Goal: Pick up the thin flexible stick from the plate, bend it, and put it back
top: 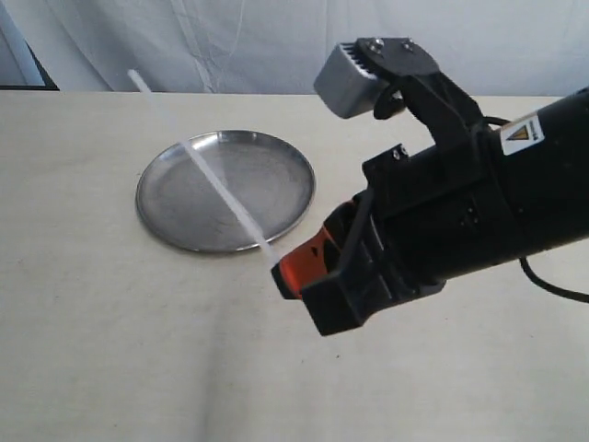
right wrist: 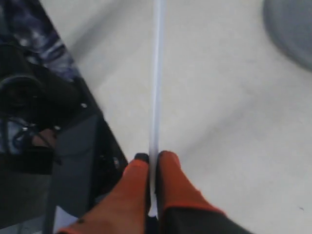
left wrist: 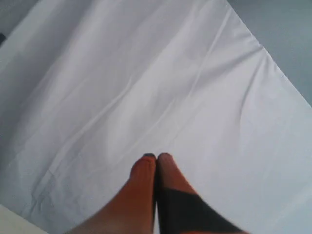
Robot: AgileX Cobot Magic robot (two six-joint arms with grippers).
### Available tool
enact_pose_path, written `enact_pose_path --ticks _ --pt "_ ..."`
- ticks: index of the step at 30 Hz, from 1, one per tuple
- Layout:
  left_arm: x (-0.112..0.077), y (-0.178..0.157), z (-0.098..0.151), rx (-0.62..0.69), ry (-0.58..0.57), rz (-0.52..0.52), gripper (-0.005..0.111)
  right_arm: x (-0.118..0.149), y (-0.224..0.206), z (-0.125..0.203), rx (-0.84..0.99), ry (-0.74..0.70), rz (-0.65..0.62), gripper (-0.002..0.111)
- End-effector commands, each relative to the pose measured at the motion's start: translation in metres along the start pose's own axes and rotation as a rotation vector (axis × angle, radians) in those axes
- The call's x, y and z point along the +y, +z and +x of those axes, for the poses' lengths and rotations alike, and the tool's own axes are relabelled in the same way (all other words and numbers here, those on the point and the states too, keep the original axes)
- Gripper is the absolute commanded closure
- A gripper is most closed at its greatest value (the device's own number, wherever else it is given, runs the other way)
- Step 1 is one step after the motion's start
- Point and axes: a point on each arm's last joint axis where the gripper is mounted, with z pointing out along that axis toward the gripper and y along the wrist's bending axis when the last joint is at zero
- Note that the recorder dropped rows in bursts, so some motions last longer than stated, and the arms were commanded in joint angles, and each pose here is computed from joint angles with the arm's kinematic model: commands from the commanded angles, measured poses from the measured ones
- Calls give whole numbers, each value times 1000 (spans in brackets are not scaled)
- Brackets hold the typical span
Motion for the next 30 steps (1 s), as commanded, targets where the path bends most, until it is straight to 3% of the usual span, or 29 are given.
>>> enact_pose_path --ticks 1,4,10,15,20,21,23,26,30 --pt "-29 1 9 165 245 249 107 15 -1 -4 -66 -54 -167 109" --pt "-42 4 12 227 300 373 107 16 0 -9 -113 -61 -182 109" --pt "-61 16 -2 226 299 432 107 12 10 -8 -74 -63 -204 109" --pt "-70 39 -24 205 384 311 107 13 11 -12 -117 -92 -214 109" --pt "-49 61 -11 350 455 189 107 10 10 -17 -178 -105 -184 109" --pt "-44 66 -8 385 413 155 107 9 10 -18 -187 -112 -173 109" --pt "-33 74 0 466 222 61 107 8 10 -19 -200 -114 -157 109" --pt "-22 80 22 670 -7 -17 107 8 10 -20 -203 -113 -153 109" --pt "-30 86 42 863 -243 155 107 5 14 -19 -190 -102 -148 109"
